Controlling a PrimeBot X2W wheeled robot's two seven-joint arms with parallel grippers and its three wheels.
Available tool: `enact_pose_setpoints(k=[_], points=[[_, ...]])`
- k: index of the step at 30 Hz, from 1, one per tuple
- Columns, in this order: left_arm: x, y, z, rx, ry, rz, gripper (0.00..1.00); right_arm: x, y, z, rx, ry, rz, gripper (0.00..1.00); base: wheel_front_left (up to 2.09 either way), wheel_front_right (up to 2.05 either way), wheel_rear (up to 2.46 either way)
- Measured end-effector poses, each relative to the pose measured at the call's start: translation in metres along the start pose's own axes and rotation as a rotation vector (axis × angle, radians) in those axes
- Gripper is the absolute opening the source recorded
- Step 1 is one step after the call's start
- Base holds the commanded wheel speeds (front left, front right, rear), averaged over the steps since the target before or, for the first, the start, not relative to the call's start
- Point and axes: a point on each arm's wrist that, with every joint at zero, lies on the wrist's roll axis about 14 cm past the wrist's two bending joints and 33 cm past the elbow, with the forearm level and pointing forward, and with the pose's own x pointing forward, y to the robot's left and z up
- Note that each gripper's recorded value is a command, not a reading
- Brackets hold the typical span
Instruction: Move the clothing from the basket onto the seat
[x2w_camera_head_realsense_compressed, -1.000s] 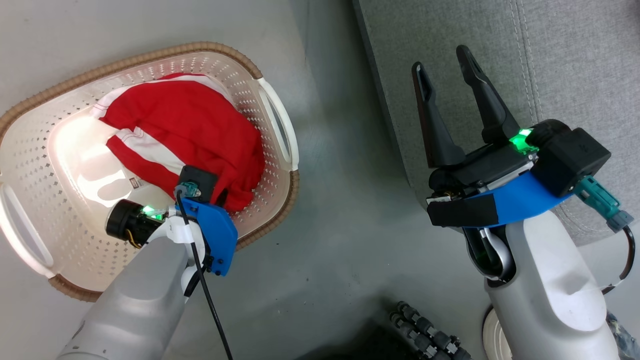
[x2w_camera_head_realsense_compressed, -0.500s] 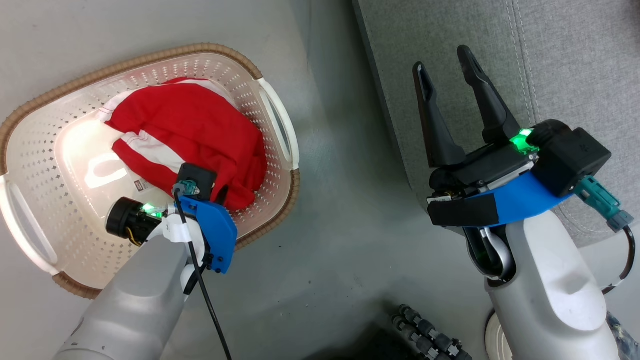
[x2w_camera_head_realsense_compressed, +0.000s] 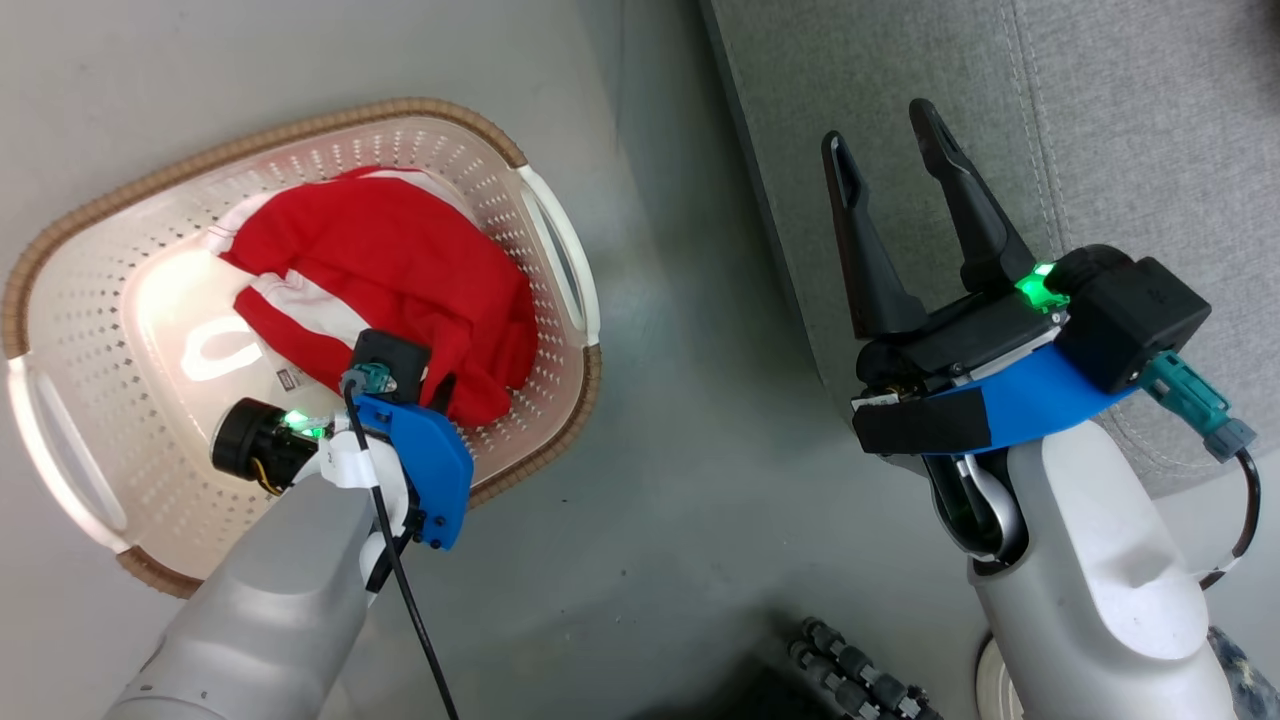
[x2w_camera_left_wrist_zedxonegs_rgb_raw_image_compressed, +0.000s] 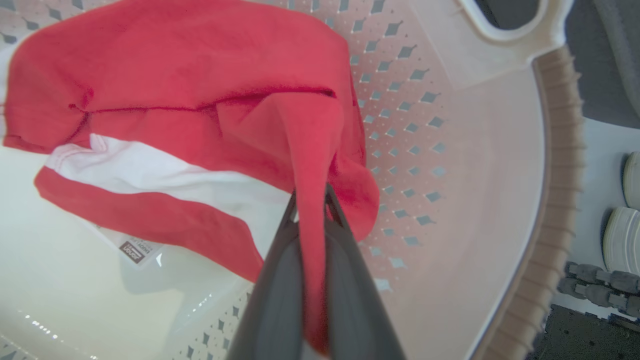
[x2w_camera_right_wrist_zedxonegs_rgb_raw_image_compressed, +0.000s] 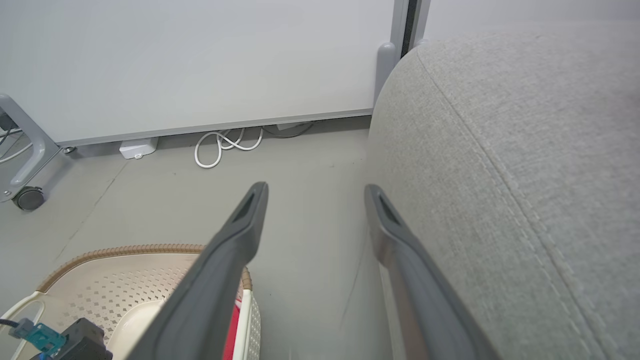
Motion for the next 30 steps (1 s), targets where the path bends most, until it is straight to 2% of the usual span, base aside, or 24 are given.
enact_pose_setpoints(k=[4, 12, 23, 30], points=[[-0.009, -0.004, 0.015, 0.016, -0.051, 0.005, 0.0, -0.002, 0.001, 0.009, 0.0, -0.018, 0.0, 1.0, 0.0, 0.0, 0.0], [-0.051, -0.033, 0.068, 0.085, -0.239, 0.003, 0.0, -0.018, 0.009, 0.042, -0.018, -0.069, 0.01, 1.0, 0.0, 0.0, 0.0], [-0.144, -0.096, 0.143, 0.222, -0.533, 0.013, 0.0, -0.066, 0.038, 0.078, -0.007, -0.089, 0.066, 1.0, 0.0, 0.0, 0.0], [-0.209, -0.138, 0.174, 0.328, -0.697, 0.034, 0.0, -0.1, 0.063, 0.096, 0.013, -0.106, 0.124, 1.0, 0.0, 0.0, 0.0]])
